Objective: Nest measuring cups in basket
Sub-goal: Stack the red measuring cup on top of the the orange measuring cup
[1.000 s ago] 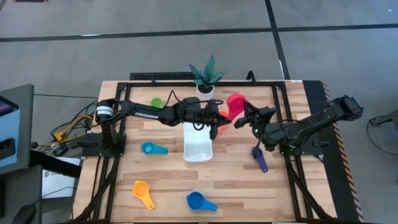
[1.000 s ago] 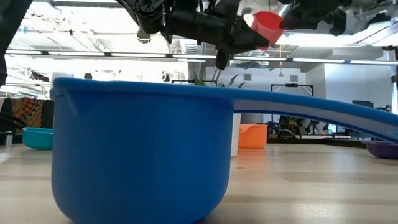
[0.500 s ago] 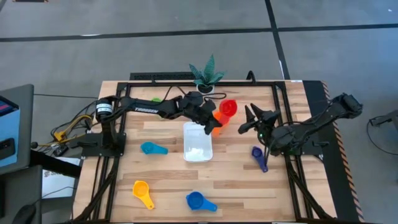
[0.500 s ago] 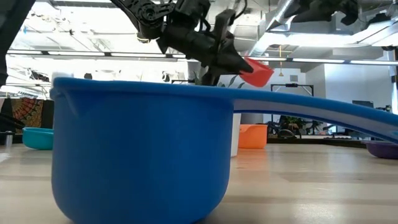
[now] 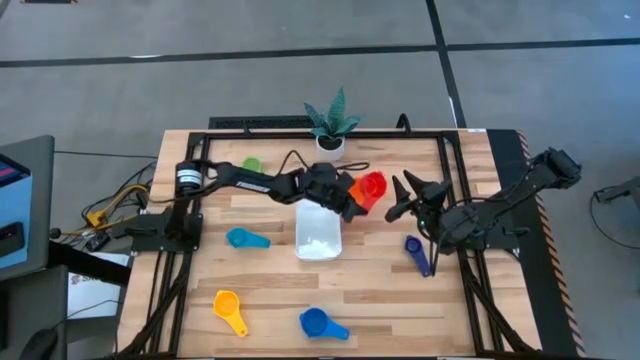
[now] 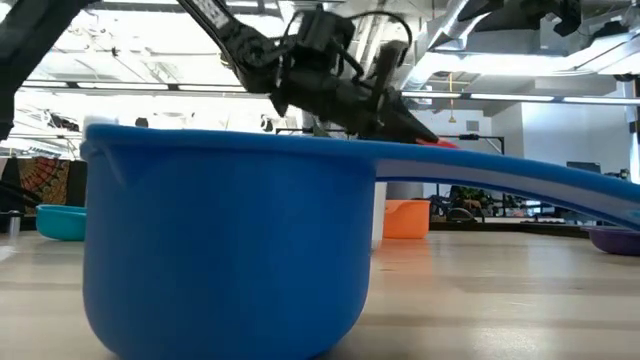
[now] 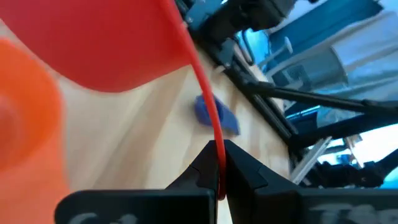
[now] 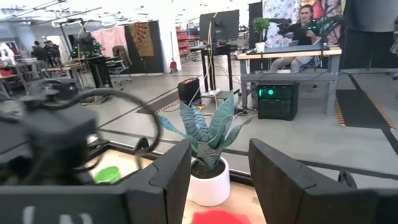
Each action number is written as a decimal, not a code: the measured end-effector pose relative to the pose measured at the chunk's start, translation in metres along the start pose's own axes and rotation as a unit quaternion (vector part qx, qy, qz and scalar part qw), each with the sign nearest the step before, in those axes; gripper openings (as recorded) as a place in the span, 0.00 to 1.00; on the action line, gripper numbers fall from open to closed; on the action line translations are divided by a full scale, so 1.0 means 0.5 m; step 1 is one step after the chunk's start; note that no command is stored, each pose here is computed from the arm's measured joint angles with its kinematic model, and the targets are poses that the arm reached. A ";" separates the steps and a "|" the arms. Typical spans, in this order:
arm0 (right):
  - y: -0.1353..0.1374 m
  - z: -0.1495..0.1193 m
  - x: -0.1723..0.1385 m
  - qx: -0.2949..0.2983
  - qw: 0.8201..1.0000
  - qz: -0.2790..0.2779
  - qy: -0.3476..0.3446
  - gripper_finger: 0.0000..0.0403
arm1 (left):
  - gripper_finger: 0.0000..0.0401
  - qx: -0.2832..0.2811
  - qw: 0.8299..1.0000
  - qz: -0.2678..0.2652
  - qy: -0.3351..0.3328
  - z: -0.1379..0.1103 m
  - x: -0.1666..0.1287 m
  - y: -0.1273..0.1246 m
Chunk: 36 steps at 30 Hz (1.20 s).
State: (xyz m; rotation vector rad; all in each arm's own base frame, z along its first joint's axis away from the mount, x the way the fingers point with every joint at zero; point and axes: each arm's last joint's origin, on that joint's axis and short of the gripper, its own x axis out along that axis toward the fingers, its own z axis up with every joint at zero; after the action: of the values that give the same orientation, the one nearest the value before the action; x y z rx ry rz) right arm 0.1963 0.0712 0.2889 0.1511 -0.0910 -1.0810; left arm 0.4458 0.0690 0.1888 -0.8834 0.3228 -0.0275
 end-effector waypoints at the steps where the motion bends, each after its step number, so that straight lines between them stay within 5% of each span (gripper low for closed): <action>1: 0.000 0.000 -0.002 -0.001 1.000 0.002 0.000 0.45 | 0.00 -0.005 1.000 -0.002 0.000 0.008 0.003 0.007; 11: -0.001 0.000 -0.007 -0.004 1.000 0.008 0.001 0.44 | 0.00 -0.027 0.999 0.017 0.030 0.034 -0.019 0.024; 29: -0.001 -0.002 -0.010 -0.012 1.000 0.012 0.002 0.44 | 0.00 0.048 0.993 0.035 0.102 -0.093 0.021 -0.062; 36: -0.001 0.000 -0.015 -0.007 1.000 0.018 0.003 0.43 | 0.00 0.044 0.992 0.076 0.087 -0.137 -0.022 -0.087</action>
State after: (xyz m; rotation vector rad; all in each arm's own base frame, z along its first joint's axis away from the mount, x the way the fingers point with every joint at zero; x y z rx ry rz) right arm 0.1926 0.0775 0.2887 0.1403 -0.0811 -1.0460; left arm 0.4202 -0.0086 0.1845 -0.7677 0.5473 0.0213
